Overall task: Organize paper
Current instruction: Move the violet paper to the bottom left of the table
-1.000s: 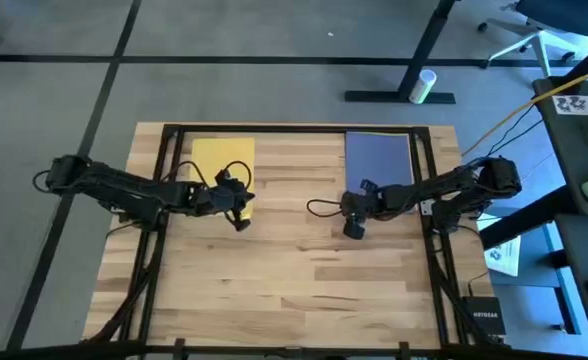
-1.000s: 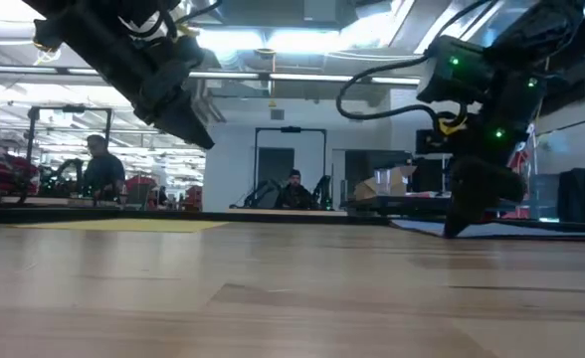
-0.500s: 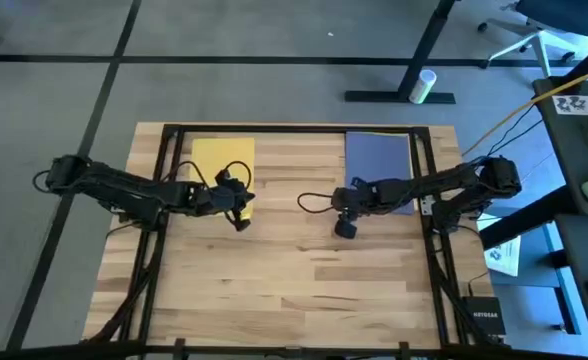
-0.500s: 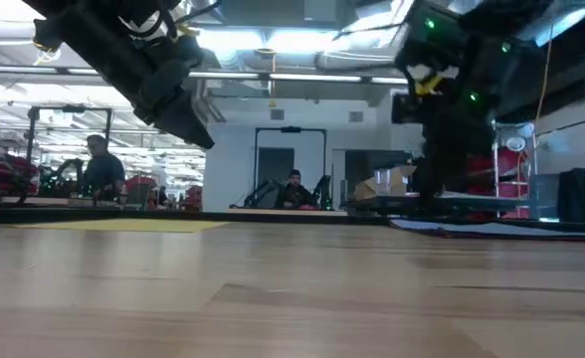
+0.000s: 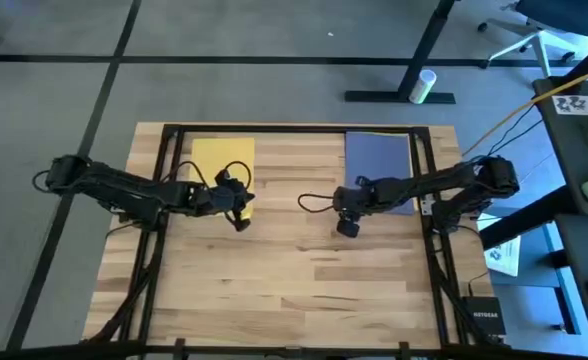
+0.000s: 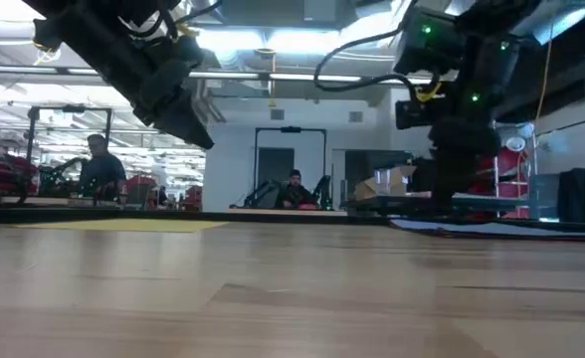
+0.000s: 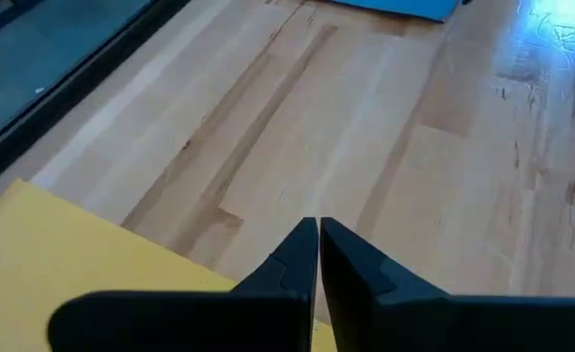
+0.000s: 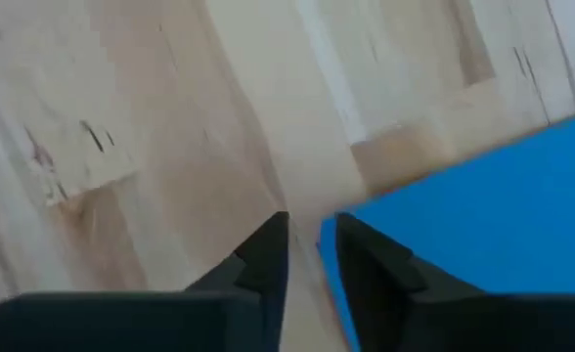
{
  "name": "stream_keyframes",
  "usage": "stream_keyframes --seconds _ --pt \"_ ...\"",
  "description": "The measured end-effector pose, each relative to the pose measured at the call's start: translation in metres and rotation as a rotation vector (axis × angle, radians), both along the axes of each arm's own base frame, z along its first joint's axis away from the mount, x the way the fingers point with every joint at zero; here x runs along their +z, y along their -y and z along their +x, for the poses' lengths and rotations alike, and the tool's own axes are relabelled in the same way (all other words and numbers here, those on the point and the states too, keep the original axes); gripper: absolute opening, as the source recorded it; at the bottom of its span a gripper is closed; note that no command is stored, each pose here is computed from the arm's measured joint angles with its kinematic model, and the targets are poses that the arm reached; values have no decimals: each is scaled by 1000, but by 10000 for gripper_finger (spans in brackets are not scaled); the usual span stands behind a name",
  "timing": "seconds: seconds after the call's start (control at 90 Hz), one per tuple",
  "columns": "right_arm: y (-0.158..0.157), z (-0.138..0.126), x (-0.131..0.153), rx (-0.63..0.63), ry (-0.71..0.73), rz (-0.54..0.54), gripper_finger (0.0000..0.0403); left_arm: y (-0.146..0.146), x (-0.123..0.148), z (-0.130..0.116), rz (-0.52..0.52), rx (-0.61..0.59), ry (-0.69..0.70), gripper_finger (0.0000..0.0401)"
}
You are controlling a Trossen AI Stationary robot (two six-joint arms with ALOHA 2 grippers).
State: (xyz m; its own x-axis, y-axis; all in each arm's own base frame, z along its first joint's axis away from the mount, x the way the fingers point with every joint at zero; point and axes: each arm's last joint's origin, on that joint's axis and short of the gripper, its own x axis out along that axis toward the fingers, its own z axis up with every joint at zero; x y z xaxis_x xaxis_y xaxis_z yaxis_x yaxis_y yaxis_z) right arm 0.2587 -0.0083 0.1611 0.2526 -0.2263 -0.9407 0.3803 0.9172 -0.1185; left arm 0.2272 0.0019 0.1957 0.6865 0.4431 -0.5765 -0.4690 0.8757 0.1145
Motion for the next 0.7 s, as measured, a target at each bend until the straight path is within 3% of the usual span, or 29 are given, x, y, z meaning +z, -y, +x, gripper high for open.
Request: stream_keyframes --seconds 0.478,0.7 --pt "1 3 -18 -19 -80 -47 97 0 -1 -1 -5 4 -16 0" --pt "2 2 -19 -24 -85 -56 12 0 -1 -1 -4 5 -16 0"
